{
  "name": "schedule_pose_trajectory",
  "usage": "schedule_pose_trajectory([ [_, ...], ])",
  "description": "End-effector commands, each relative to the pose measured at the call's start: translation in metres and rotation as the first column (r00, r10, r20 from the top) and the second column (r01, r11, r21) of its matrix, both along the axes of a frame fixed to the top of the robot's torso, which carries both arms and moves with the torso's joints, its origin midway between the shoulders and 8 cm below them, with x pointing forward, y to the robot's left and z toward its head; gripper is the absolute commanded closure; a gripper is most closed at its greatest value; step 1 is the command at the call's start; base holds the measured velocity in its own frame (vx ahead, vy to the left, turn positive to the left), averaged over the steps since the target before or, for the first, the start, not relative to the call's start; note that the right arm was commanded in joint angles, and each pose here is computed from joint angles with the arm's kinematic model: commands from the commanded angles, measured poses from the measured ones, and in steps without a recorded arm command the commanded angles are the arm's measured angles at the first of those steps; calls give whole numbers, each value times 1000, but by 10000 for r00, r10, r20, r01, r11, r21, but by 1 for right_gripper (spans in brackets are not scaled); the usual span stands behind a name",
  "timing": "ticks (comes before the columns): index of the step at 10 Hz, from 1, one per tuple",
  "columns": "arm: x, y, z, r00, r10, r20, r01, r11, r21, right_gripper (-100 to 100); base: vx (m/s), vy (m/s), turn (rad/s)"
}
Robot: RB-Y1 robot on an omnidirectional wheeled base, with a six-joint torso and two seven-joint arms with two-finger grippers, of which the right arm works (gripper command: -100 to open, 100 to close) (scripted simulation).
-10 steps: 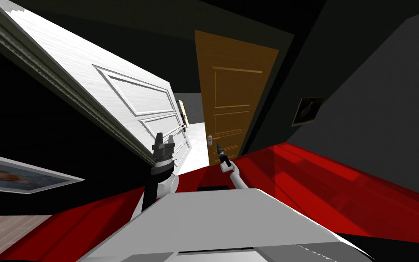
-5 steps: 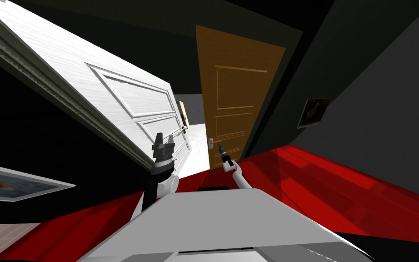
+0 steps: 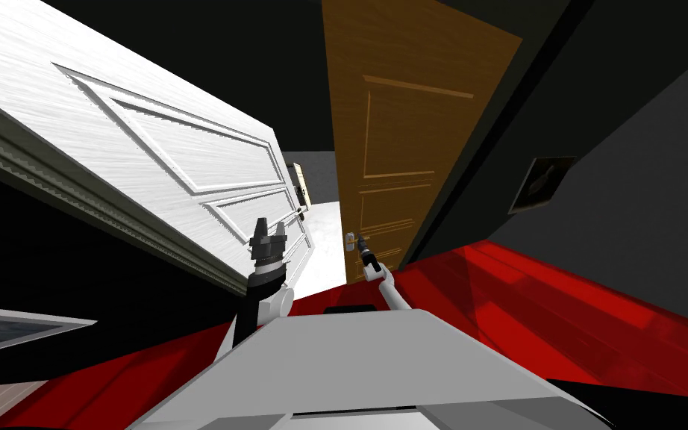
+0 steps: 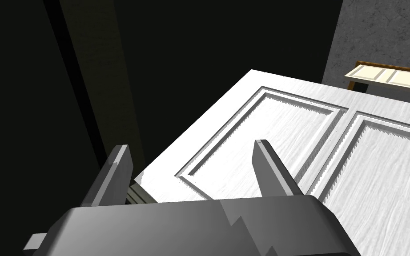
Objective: Push the door open
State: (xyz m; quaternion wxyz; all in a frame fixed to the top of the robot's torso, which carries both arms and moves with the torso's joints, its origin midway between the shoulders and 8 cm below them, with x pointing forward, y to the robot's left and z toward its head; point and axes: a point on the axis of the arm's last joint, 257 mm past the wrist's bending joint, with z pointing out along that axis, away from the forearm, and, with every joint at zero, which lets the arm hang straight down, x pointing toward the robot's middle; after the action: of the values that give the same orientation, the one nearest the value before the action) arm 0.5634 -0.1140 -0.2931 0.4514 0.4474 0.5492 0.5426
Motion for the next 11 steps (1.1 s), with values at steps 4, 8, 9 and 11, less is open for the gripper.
schedule_pose_trajectory([
  [4,0,0,0,10000,0,0,0,10000,0,100,8,0,4],
  [8,4,-14,2,9998,-172,71,173,9998,-126,100,26,10,-7],
  [9,4,-18,2,9997,-215,74,217,9996,-157,100,129,77,-39],
  [11,6,-30,2,9993,-372,86,374,9990,-258,100,129,101,-47],
])
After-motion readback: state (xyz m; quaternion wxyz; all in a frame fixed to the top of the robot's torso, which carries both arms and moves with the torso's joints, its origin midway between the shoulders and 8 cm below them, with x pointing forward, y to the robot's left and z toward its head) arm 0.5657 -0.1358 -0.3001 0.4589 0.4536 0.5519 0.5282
